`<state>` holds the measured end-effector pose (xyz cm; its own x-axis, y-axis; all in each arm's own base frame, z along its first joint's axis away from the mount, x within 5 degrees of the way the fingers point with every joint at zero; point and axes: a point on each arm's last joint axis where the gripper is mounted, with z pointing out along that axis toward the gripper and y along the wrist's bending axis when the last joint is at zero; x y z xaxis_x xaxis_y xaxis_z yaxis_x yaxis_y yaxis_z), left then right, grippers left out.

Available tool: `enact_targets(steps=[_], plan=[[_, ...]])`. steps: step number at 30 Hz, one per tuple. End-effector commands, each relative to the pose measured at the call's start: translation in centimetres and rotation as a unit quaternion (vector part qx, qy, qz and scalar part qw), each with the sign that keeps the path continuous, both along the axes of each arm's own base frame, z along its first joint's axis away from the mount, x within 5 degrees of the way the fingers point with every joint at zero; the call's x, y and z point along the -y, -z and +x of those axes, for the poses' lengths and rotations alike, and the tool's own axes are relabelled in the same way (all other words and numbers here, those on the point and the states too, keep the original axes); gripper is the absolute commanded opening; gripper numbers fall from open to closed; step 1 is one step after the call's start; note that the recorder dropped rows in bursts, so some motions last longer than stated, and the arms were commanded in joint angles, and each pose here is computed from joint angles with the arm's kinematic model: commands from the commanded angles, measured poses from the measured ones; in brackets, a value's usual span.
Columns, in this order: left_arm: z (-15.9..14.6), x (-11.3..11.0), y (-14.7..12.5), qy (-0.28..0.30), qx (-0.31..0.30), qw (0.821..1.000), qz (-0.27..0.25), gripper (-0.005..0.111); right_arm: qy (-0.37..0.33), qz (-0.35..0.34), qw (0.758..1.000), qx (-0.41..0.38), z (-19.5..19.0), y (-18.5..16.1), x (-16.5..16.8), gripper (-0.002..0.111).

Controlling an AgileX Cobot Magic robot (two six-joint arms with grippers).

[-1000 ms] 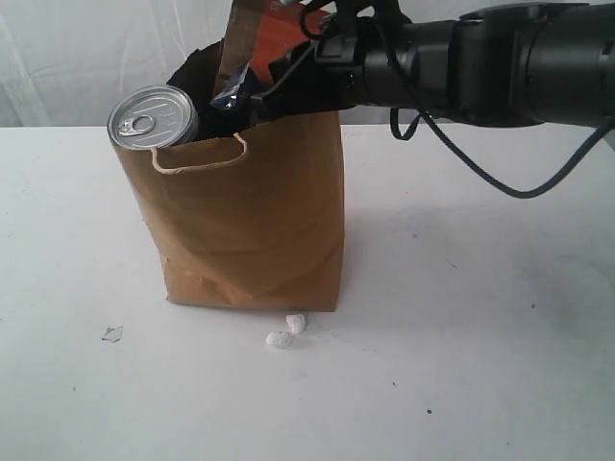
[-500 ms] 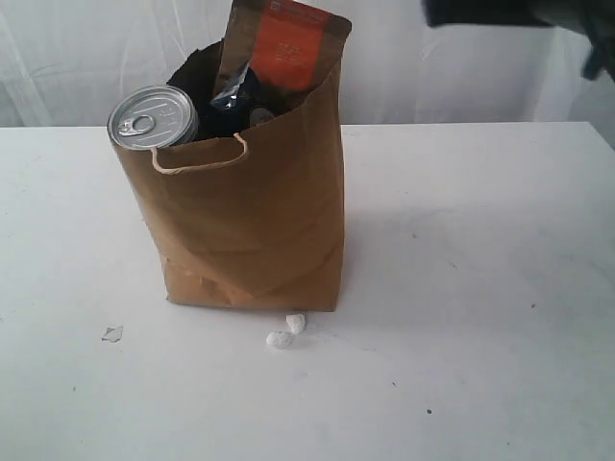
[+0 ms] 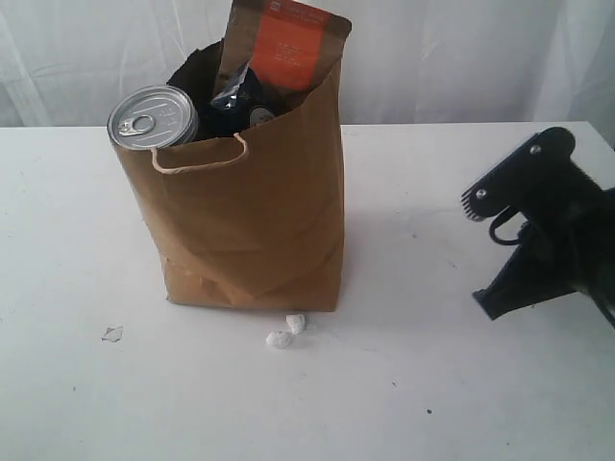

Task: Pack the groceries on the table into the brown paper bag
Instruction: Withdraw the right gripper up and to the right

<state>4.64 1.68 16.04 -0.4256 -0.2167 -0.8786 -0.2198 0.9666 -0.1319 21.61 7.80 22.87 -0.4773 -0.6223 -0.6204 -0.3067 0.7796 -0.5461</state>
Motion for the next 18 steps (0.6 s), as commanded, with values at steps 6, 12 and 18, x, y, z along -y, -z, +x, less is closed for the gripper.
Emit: enact_targets(steps=[6,12,18], plan=[[-0.2,-0.1,0.6,-0.008,-0.023,1.0,-0.004,0.0,-0.019,0.063,0.998,-0.004,-0.3,0.1,-0.8,0.0],[-0.2,-0.1,0.6,-0.008,-0.023,1.0,-0.004,0.0,-0.012,0.18,0.984,-0.013,-0.5,-0.1,-1.8,0.0],[-0.2,-0.1,0.6,-0.008,-0.023,1.0,-0.004,0.0,-0.349,0.23,0.901,-0.117,-3.7,-0.6,-7.0,0.0]])
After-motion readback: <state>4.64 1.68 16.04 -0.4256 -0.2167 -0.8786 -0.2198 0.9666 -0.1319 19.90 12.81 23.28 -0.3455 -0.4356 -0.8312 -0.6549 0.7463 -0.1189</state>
